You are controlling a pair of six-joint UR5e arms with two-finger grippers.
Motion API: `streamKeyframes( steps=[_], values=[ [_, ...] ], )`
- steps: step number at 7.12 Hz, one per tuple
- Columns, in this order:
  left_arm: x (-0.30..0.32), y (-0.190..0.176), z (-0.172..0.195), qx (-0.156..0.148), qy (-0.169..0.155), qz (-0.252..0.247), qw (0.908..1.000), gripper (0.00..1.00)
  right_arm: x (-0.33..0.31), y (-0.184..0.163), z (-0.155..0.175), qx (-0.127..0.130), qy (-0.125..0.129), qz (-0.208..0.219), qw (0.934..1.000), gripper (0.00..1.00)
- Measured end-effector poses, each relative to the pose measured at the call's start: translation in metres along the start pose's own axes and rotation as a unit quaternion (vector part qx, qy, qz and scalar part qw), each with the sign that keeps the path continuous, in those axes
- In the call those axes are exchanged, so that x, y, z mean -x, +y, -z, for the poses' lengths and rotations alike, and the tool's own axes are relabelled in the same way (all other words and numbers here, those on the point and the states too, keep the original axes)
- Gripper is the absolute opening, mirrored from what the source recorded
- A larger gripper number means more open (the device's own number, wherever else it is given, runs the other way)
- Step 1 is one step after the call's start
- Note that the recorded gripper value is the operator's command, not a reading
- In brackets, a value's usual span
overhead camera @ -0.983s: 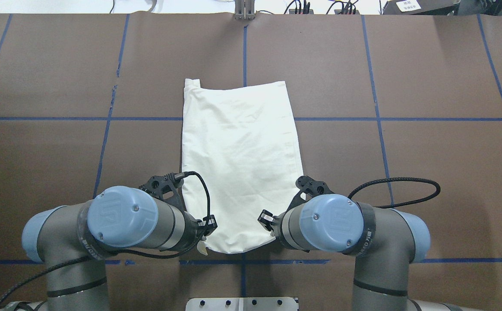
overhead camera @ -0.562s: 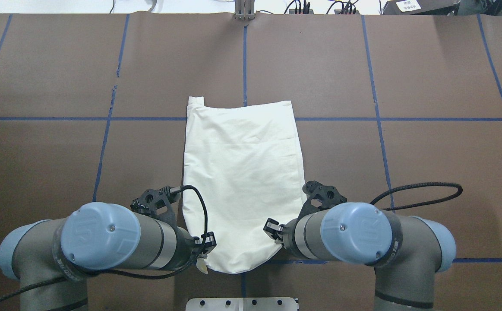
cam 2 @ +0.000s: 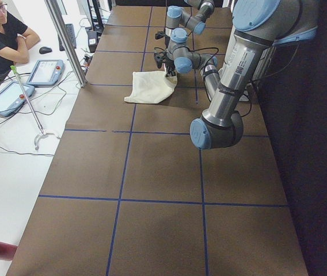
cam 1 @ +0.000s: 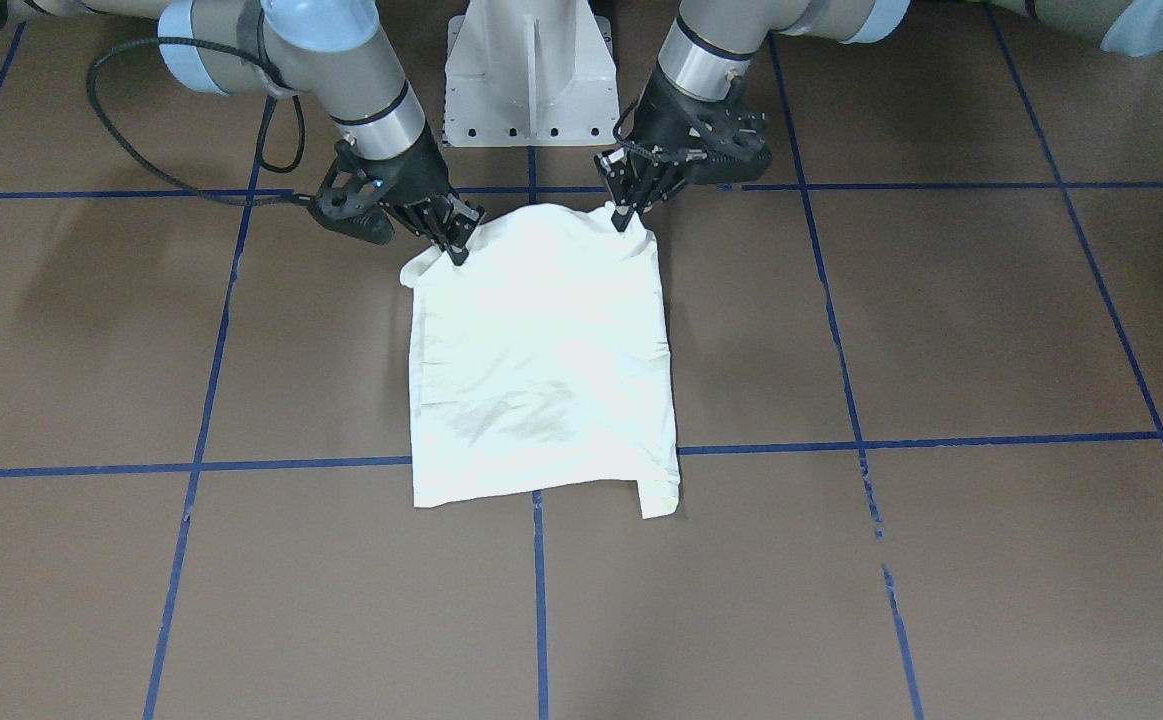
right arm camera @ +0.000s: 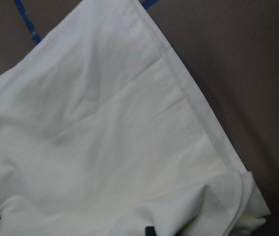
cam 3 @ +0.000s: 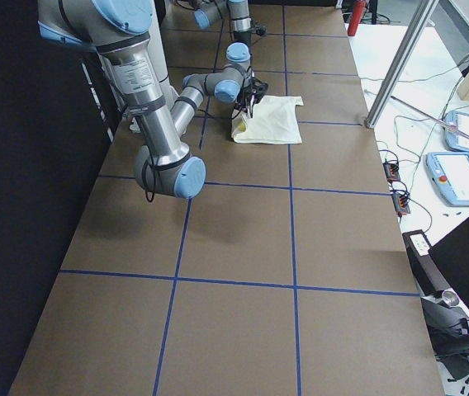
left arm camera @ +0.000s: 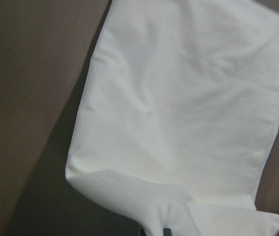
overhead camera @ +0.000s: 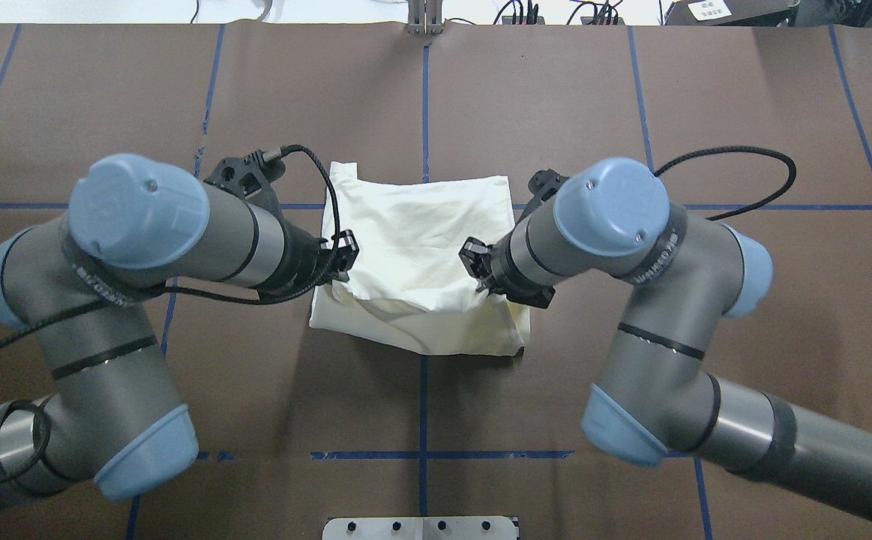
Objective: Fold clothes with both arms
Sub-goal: 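Lift the near edge with both grippers and fold it away from the robot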
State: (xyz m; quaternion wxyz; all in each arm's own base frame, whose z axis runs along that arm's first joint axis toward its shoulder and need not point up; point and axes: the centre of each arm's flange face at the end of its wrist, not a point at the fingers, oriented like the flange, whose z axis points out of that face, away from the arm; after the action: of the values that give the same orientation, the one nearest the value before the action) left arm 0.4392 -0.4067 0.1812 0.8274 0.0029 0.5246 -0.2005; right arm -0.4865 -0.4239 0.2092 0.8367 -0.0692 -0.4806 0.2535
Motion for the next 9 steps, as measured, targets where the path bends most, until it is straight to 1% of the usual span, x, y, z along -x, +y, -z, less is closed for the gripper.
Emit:
streamKeyframes(
  steps=[1, 2, 3, 5, 7, 9],
  values=[
    [0.0, -0.031, -0.022, -0.011, 0.001, 0.002, 0.9999, 0.0, 0.024, -0.036, -0.011, -0.003, -0.008, -0.01, 0.9999, 0.0],
    [0.004, -0.053, -0.04, -0.018, 0.002, 0.005, 0.9998, 0.0, 0.039, -0.069, -0.022, -0.005, -0.014, -0.02, 0.9997, 0.0],
    [0.008, -0.072, -0.052, -0.027, 0.003, 0.006, 0.9996, 0.0, 0.048, -0.093, -0.03, -0.009, -0.013, -0.028, 0.9995, 0.0],
    [0.01, -0.098, -0.064, -0.039, 0.008, 0.003, 0.9992, 0.0, 0.055, -0.112, -0.04, -0.013, -0.006, -0.037, 0.9992, 0.0],
    [0.007, -0.111, -0.078, -0.043, 0.016, 0.002, 0.9989, 0.0, 0.069, -0.12, -0.048, -0.016, -0.002, -0.041, 0.999, 0.0],
    [-0.003, -0.125, -0.081, -0.051, 0.019, 0.006, 0.9985, 0.0, 0.078, -0.132, -0.05, -0.022, 0.002, -0.048, 0.9986, 0.0]
  ],
)
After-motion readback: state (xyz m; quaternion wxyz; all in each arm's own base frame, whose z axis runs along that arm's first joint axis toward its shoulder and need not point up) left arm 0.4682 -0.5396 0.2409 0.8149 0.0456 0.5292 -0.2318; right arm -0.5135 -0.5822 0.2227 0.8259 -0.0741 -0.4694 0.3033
